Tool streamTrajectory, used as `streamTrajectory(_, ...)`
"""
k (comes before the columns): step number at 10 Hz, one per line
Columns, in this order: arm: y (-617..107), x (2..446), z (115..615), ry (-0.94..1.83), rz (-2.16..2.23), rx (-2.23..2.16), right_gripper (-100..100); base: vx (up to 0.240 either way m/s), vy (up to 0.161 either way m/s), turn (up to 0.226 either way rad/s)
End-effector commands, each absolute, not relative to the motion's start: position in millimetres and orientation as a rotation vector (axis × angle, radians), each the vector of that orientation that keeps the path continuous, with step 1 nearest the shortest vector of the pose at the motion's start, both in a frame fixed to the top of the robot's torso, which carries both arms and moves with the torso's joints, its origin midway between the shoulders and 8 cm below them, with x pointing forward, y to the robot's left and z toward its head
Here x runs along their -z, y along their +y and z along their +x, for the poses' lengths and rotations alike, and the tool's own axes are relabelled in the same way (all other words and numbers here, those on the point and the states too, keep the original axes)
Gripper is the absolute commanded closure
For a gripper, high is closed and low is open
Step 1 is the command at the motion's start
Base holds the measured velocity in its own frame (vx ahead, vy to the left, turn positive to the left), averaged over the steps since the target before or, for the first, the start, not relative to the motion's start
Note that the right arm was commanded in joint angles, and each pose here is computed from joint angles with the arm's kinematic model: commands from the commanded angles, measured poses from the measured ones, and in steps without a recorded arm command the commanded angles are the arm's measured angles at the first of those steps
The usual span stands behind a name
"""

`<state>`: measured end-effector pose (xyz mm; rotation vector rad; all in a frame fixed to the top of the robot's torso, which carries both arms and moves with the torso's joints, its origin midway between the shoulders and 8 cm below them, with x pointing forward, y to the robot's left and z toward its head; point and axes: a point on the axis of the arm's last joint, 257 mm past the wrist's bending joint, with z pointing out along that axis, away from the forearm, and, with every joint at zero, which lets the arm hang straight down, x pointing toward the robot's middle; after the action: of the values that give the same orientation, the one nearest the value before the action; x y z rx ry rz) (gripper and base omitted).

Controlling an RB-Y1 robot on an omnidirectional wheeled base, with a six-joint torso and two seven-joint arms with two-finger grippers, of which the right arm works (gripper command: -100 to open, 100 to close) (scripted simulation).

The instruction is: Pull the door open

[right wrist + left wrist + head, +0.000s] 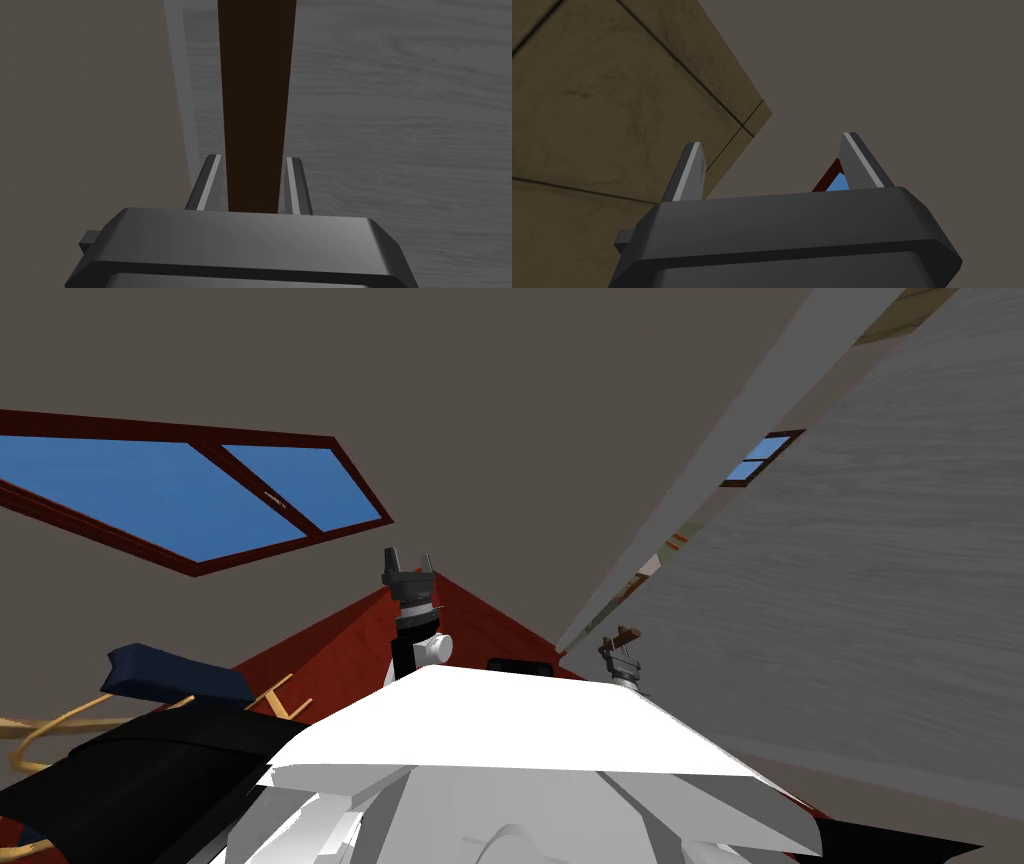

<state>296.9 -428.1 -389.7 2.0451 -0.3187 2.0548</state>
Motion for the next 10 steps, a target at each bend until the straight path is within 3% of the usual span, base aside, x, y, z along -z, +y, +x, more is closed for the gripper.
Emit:
streamTrajectory(1, -422, 391, 295, -0.298, 2.067, -2.068, 100, -0.223, -0.019, 0.069)
streamTrajectory(10, -408, 391, 278, -0.193, 2.126, -2.126, 100, -0.186, -0.010, 0.088)
